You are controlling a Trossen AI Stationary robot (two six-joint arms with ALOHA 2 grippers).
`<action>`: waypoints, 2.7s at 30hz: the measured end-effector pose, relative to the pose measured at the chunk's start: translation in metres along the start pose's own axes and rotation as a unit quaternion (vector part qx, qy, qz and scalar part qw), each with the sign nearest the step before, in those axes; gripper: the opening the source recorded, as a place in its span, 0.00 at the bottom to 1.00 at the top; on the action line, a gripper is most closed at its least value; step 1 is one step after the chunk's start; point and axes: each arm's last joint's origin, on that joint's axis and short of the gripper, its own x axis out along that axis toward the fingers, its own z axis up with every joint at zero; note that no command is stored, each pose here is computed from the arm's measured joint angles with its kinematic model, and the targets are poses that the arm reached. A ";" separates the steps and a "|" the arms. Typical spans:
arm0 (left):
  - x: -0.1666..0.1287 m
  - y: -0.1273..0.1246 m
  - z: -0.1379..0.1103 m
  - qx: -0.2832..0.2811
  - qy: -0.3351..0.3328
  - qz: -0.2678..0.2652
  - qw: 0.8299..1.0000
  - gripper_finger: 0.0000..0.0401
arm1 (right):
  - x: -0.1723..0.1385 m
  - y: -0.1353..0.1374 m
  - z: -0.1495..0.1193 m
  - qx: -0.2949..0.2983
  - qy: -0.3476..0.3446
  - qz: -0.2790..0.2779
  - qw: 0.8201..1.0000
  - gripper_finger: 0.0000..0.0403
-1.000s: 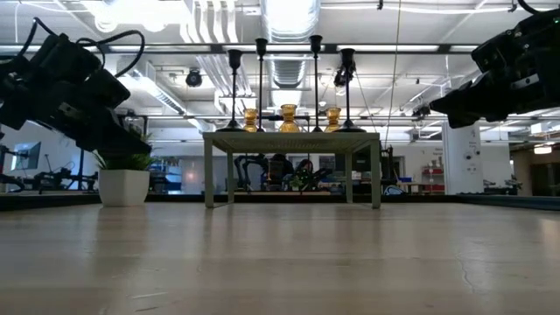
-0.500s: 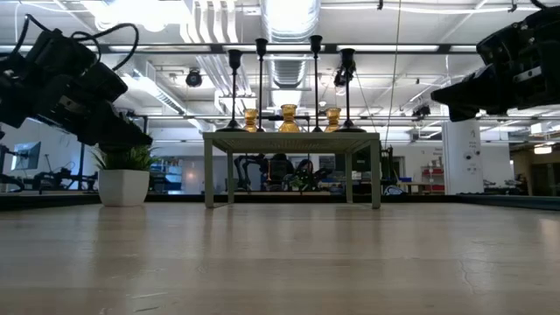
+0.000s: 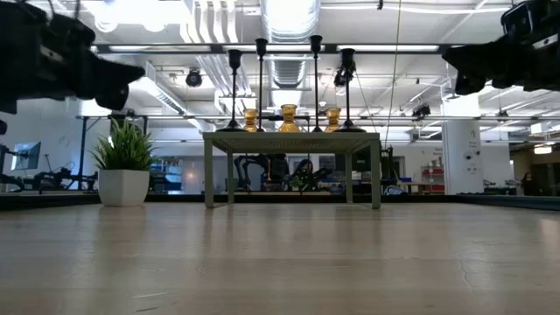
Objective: Pick & Place candle stick holders
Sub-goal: Return to Home Position
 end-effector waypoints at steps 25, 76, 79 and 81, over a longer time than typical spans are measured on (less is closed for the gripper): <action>-0.004 -0.033 0.012 0.021 -0.071 -0.152 0.986 0.03 | 0.006 -0.001 -0.012 0.020 0.059 0.004 0.998 0.02; -0.001 -0.039 0.001 0.076 -0.010 0.005 0.997 0.03 | 0.006 -0.001 -0.012 0.020 0.059 0.004 0.998 0.02; -0.001 -0.039 0.001 0.076 -0.010 0.005 0.997 0.03 | 0.006 -0.001 -0.012 0.020 0.059 0.004 0.998 0.02; -0.001 -0.039 0.001 0.076 -0.010 0.005 0.997 0.03 | 0.006 -0.001 -0.012 0.020 0.059 0.004 0.998 0.02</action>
